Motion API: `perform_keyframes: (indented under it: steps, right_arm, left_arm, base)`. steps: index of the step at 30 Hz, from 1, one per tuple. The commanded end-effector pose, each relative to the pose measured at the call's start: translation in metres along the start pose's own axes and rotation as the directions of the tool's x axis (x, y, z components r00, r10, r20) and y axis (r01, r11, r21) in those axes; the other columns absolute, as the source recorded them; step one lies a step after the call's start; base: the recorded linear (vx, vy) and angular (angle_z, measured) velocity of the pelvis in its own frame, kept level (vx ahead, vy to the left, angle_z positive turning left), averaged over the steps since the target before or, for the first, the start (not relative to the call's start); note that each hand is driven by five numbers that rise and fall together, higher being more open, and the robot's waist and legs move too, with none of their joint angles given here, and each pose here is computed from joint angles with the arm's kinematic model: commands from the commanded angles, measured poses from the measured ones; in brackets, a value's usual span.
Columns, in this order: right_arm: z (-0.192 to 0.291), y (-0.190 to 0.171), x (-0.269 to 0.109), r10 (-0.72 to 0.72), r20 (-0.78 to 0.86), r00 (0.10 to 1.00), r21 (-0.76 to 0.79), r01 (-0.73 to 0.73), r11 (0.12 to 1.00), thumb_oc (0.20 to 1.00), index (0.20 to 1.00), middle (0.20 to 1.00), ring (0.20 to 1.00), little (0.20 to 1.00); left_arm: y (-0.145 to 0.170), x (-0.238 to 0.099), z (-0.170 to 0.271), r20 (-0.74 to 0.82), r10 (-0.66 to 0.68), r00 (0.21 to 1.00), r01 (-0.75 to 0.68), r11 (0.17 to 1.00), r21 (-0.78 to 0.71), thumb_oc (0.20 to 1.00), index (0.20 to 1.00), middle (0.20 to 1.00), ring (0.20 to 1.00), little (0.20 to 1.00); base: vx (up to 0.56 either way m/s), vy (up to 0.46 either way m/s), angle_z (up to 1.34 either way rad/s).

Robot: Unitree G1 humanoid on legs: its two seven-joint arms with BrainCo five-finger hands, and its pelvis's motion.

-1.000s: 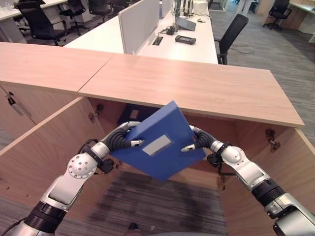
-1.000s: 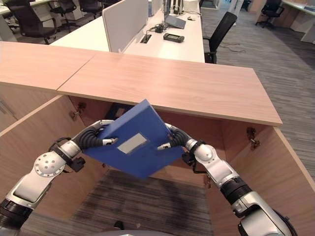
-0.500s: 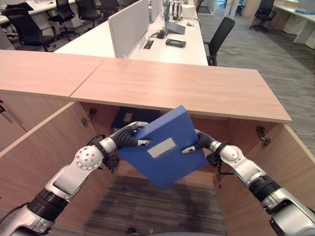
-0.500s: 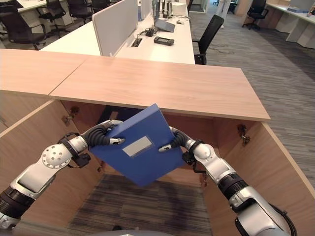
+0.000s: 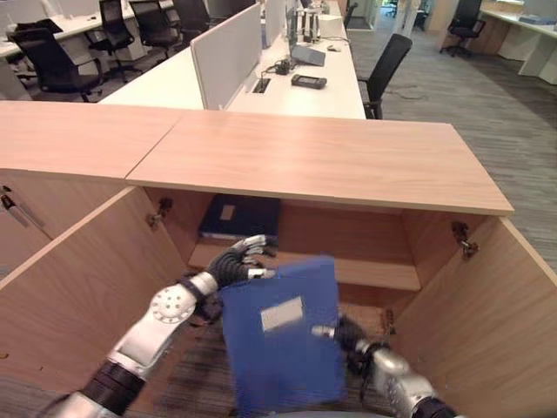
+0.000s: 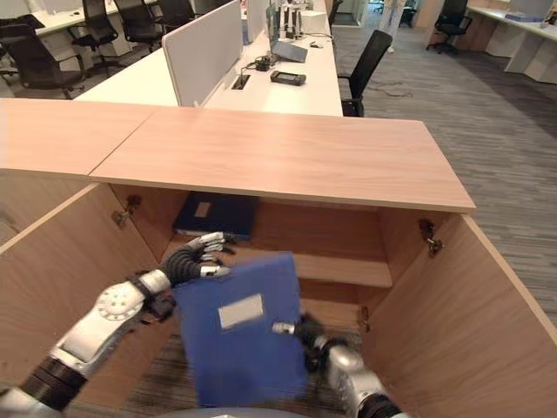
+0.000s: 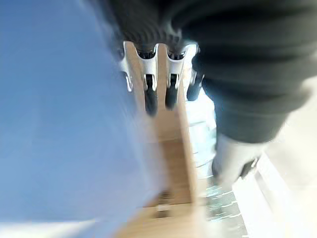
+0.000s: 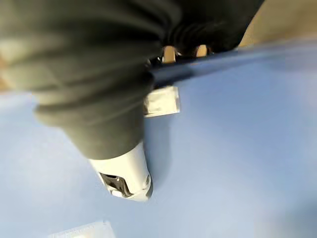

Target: Put the empty folder in the office cabinet

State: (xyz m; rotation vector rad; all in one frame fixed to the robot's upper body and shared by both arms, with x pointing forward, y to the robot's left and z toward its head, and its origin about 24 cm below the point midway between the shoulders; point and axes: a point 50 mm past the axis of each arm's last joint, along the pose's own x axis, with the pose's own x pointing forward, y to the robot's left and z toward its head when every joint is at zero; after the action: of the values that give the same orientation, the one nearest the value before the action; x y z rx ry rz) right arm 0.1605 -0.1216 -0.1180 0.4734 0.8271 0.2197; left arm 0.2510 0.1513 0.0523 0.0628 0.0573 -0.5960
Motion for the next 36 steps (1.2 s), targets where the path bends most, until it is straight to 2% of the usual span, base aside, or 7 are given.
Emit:
perform_keyframes:
  steps: [1, 6, 10, 20, 23, 26, 36]
  right_arm:
    - [0.038, 0.027, 0.018, 0.046, 0.145, 0.988, 0.188, -0.073, 0.979, 0.200, 0.200, 0.200, 0.200, 0.200]
    - [0.016, -0.005, 0.008, -0.106, 0.065, 0.992, 0.264, 0.085, 0.961, 0.200, 0.200, 0.200, 0.200, 0.200]
    - [-0.005, -0.044, -0.010, -0.293, -0.021, 0.956, 0.319, 0.284, 0.904, 0.200, 0.200, 0.200, 0.200, 0.200]
    - [-0.002, -0.059, -0.014, -0.396, -0.018, 0.918, 0.327, 0.380, 0.865, 0.200, 0.200, 0.200, 0.200, 0.200]
    - [0.001, -0.059, -0.011, -0.399, -0.023, 0.917, 0.334, 0.383, 0.861, 0.200, 0.200, 0.200, 0.200, 0.200]
    - [0.030, -0.048, 0.000, -0.332, 0.071, 0.940, 0.287, 0.300, 0.910, 0.200, 0.200, 0.200, 0.200, 0.200]
    - [0.078, -0.039, 0.004, -0.274, 0.234, 0.933, 0.331, 0.189, 0.925, 0.200, 0.200, 0.200, 0.200, 0.200]
  left_arm:
    - [0.007, -0.001, -0.008, -0.014, 0.061, 0.998, -0.062, 0.990, -0.123, 1.000, 1.000, 1.000, 1.000, 1.000]
    - [0.010, -0.028, -0.060, -0.222, 0.191, 0.956, -0.238, 0.948, -0.209, 1.000, 1.000, 1.000, 1.000, 1.000]
    - [0.002, -0.088, -0.141, -0.569, 0.336, 0.751, -0.529, 0.821, -0.213, 1.000, 1.000, 1.000, 1.000, 1.000]
    - [-0.024, -0.126, -0.196, -0.804, 0.337, 0.490, -0.744, 0.642, -0.185, 1.000, 1.000, 1.000, 1.000, 1.000]
    - [-0.042, -0.140, -0.218, -0.888, 0.259, 0.380, -0.793, 0.585, -0.169, 1.000, 1.000, 1.000, 1.000, 1.000]
    - [-0.045, -0.160, -0.227, -0.937, 0.230, 0.264, -0.774, 0.630, -0.064, 1.000, 1.000, 1.000, 1.000, 1.000]
    - [-0.060, -0.190, -0.236, -0.975, 0.188, 0.117, -0.795, 0.606, 0.021, 1.000, 1.000, 1.000, 1.000, 1.000]
  base:
    - [-0.01, -0.021, -0.04]
    - [0.00, -0.027, -0.03]
    - [-0.01, -0.051, 0.02]
    - [-0.01, -0.048, 0.04]
    - [0.02, -0.069, 0.08]
    - [-0.09, -0.118, -0.05]
    - [0.14, 0.095, -0.19]
